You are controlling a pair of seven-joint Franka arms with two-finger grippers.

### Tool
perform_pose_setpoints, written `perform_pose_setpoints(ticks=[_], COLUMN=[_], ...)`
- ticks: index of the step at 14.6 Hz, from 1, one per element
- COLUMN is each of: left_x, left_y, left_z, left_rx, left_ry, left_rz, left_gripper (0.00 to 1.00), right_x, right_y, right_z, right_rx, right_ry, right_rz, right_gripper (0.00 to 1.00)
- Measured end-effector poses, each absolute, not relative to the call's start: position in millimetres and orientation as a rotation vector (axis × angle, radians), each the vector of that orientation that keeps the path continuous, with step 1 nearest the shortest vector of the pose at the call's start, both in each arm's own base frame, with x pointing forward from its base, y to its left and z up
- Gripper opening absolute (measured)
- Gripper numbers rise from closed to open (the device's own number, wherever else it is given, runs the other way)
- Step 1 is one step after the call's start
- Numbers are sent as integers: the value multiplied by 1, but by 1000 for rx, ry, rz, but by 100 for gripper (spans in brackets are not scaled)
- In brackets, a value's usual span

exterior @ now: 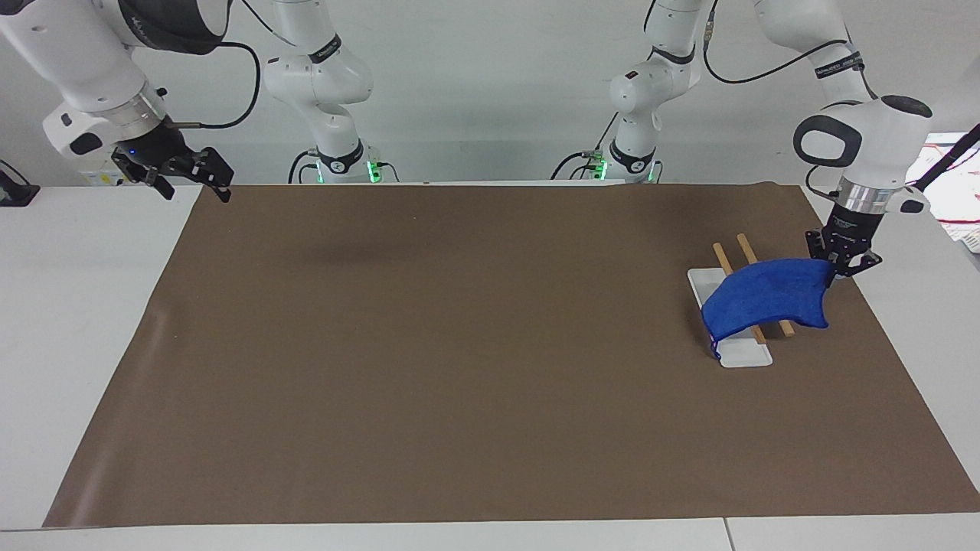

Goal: Right arm passes towel to left arm to hang
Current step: 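Open the left gripper and release the towel onto the crossbar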

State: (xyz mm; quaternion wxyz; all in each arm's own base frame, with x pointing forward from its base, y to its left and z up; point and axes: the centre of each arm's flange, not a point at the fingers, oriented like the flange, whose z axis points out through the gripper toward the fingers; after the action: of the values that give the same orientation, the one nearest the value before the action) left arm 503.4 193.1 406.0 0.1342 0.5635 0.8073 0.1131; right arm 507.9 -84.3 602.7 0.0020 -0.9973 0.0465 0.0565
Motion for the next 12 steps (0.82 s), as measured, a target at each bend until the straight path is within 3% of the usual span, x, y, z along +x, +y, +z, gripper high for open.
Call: perform_pose_setpoints(ticks=[6,12], left_x=[513,542], left_y=[191,142], left_z=[422,473], left_rx=[1648,2067], left_ry=[2308,1962], left_rz=[354,370], left_gripper=[98,100], right_x=[508,508], right_y=[-84,-84], right_z=[603,603], right_rx=[-3129,-3129], right_ry=[146,146], right_rz=[177,177], right_gripper=[100,100])
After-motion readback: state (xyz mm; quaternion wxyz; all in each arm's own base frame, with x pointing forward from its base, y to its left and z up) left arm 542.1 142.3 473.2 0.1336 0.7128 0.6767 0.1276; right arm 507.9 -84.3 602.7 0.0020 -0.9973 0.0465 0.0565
